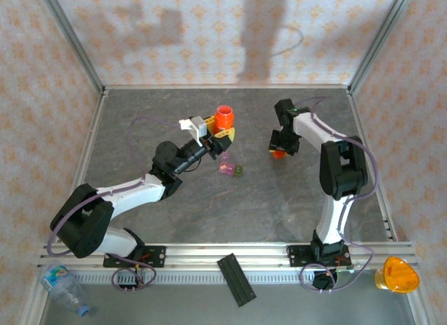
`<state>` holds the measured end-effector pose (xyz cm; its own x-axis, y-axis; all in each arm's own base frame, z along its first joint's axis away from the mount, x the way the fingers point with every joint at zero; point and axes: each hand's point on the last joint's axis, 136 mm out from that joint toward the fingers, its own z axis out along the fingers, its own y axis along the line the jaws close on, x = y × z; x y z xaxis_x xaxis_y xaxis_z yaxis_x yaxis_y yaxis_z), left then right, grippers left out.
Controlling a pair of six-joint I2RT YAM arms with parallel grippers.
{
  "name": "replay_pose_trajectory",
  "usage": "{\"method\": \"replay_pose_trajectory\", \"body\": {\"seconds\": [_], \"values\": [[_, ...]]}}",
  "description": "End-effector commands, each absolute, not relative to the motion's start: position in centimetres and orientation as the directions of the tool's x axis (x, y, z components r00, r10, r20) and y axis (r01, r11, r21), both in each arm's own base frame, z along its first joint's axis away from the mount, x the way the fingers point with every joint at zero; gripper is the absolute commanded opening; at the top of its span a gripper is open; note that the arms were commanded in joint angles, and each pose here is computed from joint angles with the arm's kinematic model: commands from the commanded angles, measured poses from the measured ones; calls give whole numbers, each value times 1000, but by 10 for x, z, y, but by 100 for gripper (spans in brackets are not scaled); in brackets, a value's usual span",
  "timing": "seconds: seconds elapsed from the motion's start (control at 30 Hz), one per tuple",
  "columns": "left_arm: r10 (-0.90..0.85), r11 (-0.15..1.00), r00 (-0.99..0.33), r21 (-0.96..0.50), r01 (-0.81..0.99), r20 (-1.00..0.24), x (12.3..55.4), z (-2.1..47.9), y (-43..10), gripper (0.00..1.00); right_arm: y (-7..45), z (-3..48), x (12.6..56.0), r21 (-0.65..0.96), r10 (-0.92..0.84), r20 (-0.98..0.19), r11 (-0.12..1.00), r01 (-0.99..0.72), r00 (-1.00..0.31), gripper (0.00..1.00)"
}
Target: Sort the pills into containers
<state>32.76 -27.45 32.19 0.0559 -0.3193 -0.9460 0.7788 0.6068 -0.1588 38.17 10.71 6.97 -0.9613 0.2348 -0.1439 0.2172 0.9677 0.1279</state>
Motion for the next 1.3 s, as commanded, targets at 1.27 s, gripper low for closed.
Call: {"method": "replay_pose_trajectory", "body": {"seconds": [1.27], "values": [[-83, 607, 107, 34, 794, -991, 340, 233, -306, 0, 205, 318, 310, 428, -167, -374, 841, -330, -912, 40]]}}
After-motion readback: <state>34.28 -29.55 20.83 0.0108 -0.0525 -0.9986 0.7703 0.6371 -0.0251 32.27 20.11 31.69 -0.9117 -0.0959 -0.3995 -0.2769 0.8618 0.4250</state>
